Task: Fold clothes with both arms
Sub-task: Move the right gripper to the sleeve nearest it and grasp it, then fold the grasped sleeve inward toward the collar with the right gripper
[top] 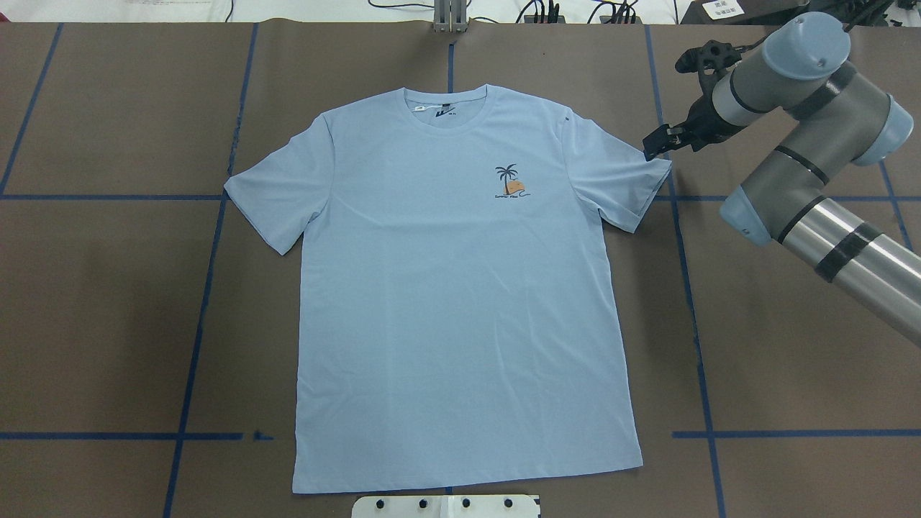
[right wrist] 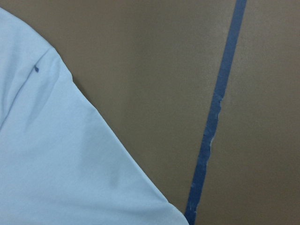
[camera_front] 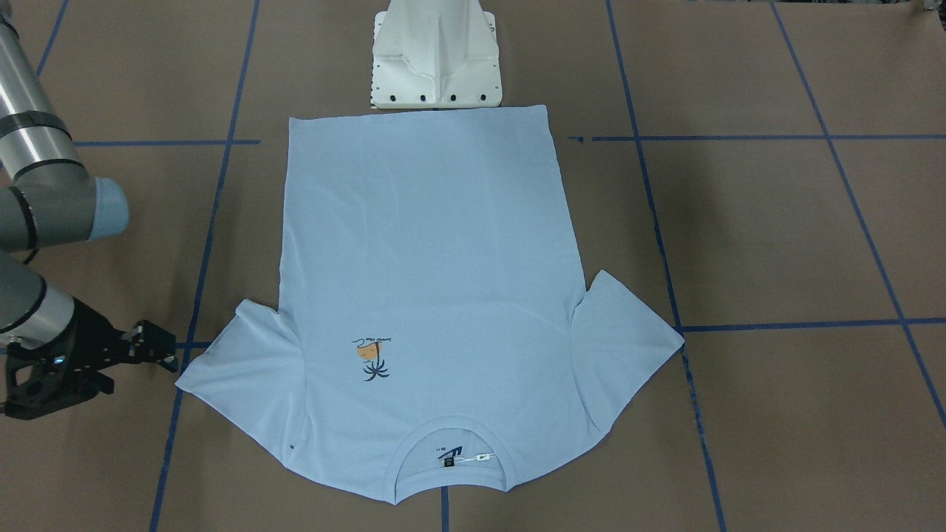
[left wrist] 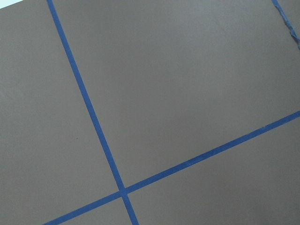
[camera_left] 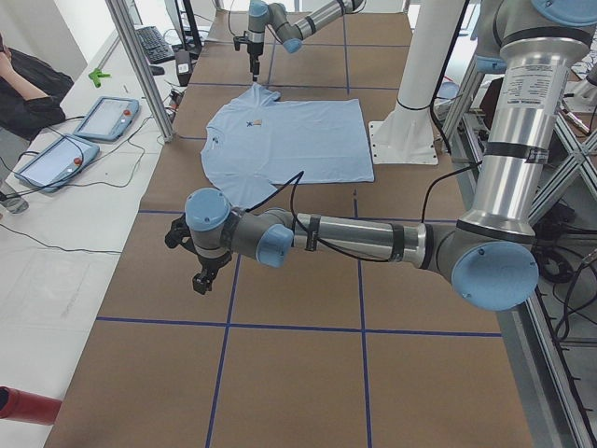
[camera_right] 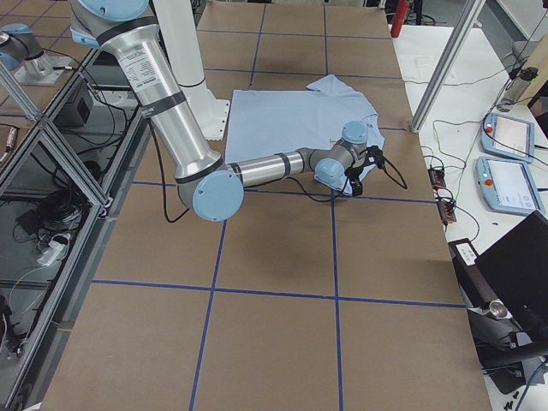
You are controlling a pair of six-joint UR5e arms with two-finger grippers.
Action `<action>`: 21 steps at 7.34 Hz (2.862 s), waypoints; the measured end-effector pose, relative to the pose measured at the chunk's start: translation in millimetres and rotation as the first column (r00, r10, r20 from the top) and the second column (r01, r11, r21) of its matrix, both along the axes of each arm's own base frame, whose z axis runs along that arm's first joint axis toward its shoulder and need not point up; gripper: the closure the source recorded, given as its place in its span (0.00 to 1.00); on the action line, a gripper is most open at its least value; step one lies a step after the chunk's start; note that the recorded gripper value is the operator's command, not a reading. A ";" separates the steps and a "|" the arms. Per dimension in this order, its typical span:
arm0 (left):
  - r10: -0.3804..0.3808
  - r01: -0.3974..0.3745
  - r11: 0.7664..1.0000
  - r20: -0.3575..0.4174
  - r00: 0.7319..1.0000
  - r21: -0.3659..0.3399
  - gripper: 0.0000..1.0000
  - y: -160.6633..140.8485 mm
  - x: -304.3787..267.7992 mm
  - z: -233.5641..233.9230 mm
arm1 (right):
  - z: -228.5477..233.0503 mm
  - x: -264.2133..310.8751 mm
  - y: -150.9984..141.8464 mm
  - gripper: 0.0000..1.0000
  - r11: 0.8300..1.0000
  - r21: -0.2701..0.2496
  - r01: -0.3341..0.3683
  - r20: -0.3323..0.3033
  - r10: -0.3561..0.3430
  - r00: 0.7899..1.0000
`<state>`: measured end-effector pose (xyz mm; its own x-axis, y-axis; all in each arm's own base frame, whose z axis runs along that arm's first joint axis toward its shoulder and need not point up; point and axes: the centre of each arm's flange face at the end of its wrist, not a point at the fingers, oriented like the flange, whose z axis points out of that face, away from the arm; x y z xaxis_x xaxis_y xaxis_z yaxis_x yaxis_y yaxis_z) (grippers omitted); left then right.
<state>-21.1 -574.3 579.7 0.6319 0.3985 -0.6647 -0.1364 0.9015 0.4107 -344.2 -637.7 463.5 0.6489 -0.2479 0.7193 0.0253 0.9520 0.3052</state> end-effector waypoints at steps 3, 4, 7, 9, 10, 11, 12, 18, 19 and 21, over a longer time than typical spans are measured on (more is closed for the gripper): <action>0.000 0.000 1.000 -0.001 1.000 0.000 0.00 0.7 -0.3 0.4 | 10.0 -17.6 1.4 0.17 1.000 -0.018 0.005 -0.023 -0.006 1.000; 0.000 0.000 1.000 -0.001 1.000 0.000 0.00 0.8 -0.4 0.4 | 13.3 -19.0 1.7 0.34 1.000 -0.023 0.007 -0.027 -0.007 1.000; -0.001 0.001 1.000 -0.002 1.000 0.000 0.00 0.7 -0.7 0.2 | 18.7 -20.0 1.9 1.00 0.999 -0.033 0.009 -0.033 -0.010 0.999; -0.003 0.003 1.000 -0.003 1.000 0.001 0.00 0.7 -1.9 -0.5 | 14.2 -21.3 0.7 1.00 1.000 -0.028 0.012 -0.027 -0.013 1.000; -0.005 0.005 1.000 -0.003 1.000 0.001 0.00 0.6 -2.7 -0.8 | 6.6 -22.6 -0.4 1.00 1.000 -0.021 0.016 -0.016 -0.017 1.000; -0.007 0.007 1.000 -0.003 1.000 0.001 0.00 0.6 -3.6 -1.0 | -3.3 -22.8 -0.5 1.00 1.000 -0.010 0.020 -0.001 -0.020 1.000; -0.008 0.008 1.000 -0.003 1.000 0.001 0.00 0.6 -4.4 -1.1 | -18.1 -23.5 -0.7 1.00 1.000 0.007 0.023 0.018 -0.024 1.000; -0.025 0.025 1.000 -0.001 1.000 -0.002 0.00 0.5 -14.5 0.0 | -186.4 -161.2 0.6 0.01 0.996 0.023 -0.087 0.092 0.085 0.992; -0.028 0.028 1.000 -0.001 1.000 -0.001 0.00 -0.1 -15.5 -1.1 | -195.9 -186.8 -10.0 0.00 0.992 0.025 -0.120 0.055 0.118 0.991; -0.034 0.034 0.999 -0.004 0.999 -0.002 0.00 -2.3 -15.5 -4.9 | -194.1 -214.6 -8.3 0.00 0.985 0.059 -0.160 0.008 0.160 0.987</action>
<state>-36.6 -576.6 574.8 0.6428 0.3755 -0.6677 -0.1038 0.9063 0.4097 -558.8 -646.0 269.4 0.6812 -0.1835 0.7087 -0.1268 0.9239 0.3611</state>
